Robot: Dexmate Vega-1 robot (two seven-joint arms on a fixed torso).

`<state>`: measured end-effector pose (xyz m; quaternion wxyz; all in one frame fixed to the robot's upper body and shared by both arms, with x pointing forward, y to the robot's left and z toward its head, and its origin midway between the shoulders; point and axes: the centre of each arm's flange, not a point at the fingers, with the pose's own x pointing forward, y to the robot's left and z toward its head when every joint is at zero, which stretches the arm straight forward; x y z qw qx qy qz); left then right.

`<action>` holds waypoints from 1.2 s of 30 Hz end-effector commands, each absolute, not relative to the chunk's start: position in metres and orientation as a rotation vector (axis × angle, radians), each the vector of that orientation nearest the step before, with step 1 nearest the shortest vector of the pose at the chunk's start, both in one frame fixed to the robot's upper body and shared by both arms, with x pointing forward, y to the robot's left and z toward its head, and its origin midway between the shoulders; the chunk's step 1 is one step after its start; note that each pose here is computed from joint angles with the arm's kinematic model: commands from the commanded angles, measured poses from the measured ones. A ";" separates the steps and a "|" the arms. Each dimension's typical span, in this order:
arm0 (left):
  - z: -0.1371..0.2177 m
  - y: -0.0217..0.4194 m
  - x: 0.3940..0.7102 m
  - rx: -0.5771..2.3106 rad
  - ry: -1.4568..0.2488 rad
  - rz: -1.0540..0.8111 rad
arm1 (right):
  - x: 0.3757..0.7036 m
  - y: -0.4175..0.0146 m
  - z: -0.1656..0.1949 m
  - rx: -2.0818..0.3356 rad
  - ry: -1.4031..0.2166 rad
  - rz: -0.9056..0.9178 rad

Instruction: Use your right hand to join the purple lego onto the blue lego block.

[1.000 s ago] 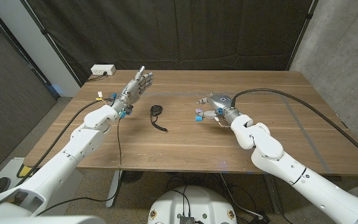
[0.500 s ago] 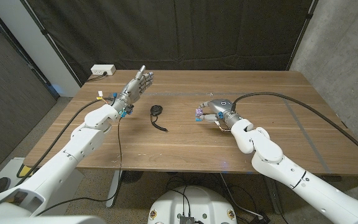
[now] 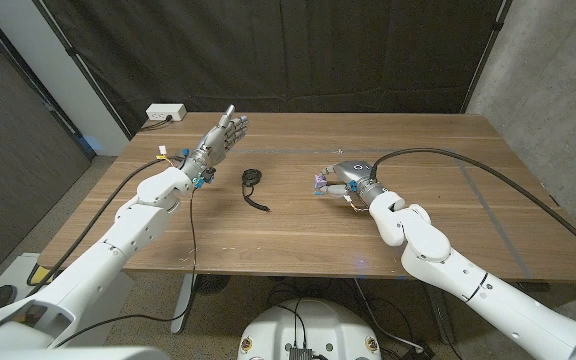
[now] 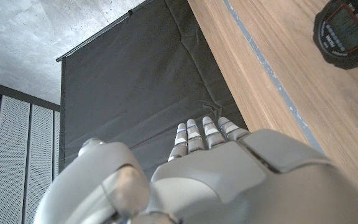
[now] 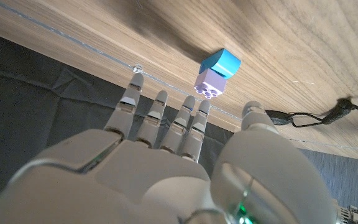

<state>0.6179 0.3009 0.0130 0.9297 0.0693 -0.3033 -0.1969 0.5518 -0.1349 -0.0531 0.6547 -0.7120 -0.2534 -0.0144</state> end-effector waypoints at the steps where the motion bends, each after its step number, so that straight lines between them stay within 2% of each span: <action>1: 0.014 0.303 0.621 0.137 -0.623 -0.404 | 0.556 -0.133 -0.053 -1.620 -0.557 -0.027; 36: 0.013 0.313 0.632 0.118 -0.612 -0.405 | 0.555 -0.115 -0.048 -1.702 -0.520 -0.073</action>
